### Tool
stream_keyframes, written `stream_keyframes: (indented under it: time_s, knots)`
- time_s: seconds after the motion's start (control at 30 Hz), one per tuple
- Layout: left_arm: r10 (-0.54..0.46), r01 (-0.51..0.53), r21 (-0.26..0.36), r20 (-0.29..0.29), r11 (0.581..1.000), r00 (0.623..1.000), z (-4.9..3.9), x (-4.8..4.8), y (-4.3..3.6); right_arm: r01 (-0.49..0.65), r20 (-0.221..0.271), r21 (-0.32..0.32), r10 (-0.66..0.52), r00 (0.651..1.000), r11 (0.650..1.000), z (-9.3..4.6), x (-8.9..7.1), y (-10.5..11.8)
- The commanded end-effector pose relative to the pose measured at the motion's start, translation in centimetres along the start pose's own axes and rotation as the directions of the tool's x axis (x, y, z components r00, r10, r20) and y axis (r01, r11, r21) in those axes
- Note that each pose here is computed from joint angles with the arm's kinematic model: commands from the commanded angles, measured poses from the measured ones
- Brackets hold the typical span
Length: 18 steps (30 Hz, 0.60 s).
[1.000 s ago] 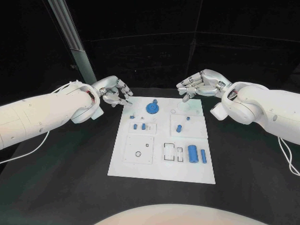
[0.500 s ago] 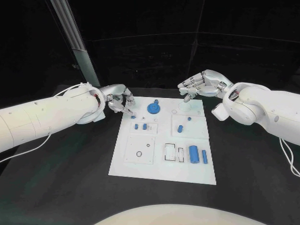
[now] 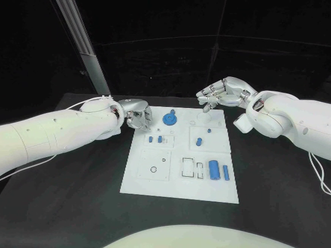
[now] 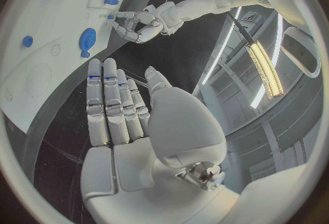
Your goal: Assemble the parts on the task board
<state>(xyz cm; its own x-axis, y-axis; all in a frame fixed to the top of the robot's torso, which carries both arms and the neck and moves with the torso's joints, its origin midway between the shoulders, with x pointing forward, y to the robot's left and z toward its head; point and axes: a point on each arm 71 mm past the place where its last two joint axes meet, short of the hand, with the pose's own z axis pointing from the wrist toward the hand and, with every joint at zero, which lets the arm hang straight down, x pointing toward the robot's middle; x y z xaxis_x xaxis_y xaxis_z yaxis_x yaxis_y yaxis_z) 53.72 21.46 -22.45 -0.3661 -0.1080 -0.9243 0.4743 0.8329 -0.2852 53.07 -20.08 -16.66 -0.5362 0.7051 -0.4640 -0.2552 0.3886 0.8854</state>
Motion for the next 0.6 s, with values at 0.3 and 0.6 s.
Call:
stream_keyframes:
  time_s: [0.3, 0.6]
  knots:
    - [0.086, -0.089, -0.063, -0.057, 0.994, 0.995, 0.37, 0.60, 0.30, 0.003, 0.001, -0.008, -0.003, 1.000, 1.000, 0.06, -0.04, 0.15]
    - [0.097, -0.102, -0.085, -0.067, 0.991, 0.993, 0.44, 0.71, 0.46, 0.003, 0.001, -0.007, -0.003, 1.000, 1.000, 0.07, -0.04, 0.15]
